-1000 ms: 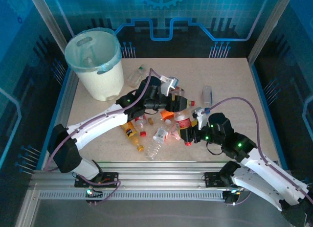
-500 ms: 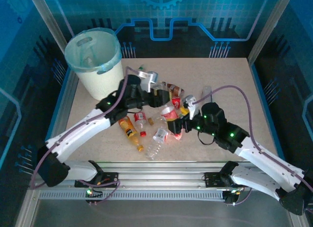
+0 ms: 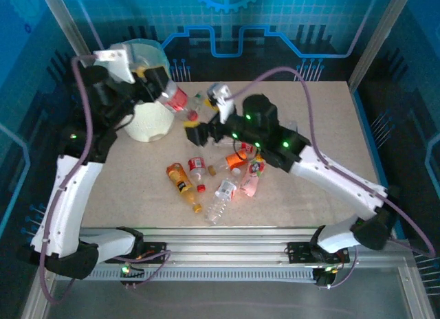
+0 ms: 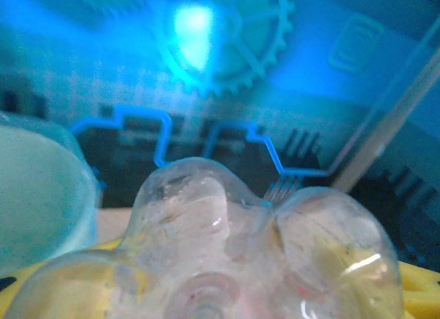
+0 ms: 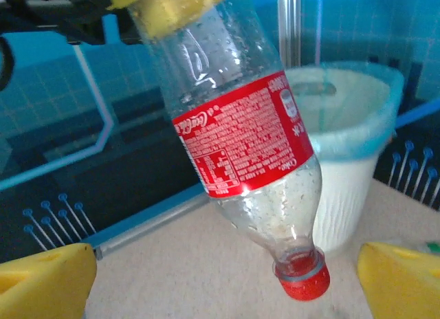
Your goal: Put the plastic bottles in the bin
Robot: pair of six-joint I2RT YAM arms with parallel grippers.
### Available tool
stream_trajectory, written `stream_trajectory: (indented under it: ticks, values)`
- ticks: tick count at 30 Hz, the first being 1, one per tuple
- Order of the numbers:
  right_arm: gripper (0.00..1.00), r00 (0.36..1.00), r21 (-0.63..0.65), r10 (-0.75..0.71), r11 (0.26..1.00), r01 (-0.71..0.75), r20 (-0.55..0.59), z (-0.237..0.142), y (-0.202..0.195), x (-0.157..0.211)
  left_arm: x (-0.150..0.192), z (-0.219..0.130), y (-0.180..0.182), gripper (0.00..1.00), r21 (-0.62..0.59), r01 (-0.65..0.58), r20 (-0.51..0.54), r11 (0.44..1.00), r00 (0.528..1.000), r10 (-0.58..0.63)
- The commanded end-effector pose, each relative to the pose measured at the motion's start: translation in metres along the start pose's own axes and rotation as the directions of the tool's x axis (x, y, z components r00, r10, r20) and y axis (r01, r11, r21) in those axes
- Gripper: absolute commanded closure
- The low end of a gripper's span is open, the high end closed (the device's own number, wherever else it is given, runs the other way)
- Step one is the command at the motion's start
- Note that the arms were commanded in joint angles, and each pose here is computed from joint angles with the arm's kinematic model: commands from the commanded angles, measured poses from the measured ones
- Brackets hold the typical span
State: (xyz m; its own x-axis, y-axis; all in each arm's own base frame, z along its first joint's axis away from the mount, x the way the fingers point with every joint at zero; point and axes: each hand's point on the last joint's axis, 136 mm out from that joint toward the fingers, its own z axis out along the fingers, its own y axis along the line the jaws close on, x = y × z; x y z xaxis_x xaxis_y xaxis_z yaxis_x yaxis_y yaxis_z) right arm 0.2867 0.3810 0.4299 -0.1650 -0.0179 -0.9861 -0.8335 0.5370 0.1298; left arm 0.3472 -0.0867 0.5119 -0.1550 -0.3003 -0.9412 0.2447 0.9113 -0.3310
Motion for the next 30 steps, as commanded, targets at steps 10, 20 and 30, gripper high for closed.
stream_trajectory:
  ticks: [10,20,30]
  values:
    - [0.05,0.995,-0.038,0.080,0.996,-0.078,0.052,0.118,0.000,-0.060,-0.084,0.039,0.111,0.40,-0.282,0.033,0.185,0.959,0.983,0.021]
    - [0.13,0.976,-0.024,0.210,0.977,-0.212,-0.053,0.166,-0.015,-0.012,-0.085,0.061,0.183,0.41,-0.414,0.093,0.211,0.905,0.977,-0.004]
    - [0.12,0.961,0.007,0.255,0.967,-0.256,-0.109,0.173,-0.028,0.013,-0.046,0.090,0.226,0.37,-0.503,-0.004,0.061,0.864,0.997,0.040]
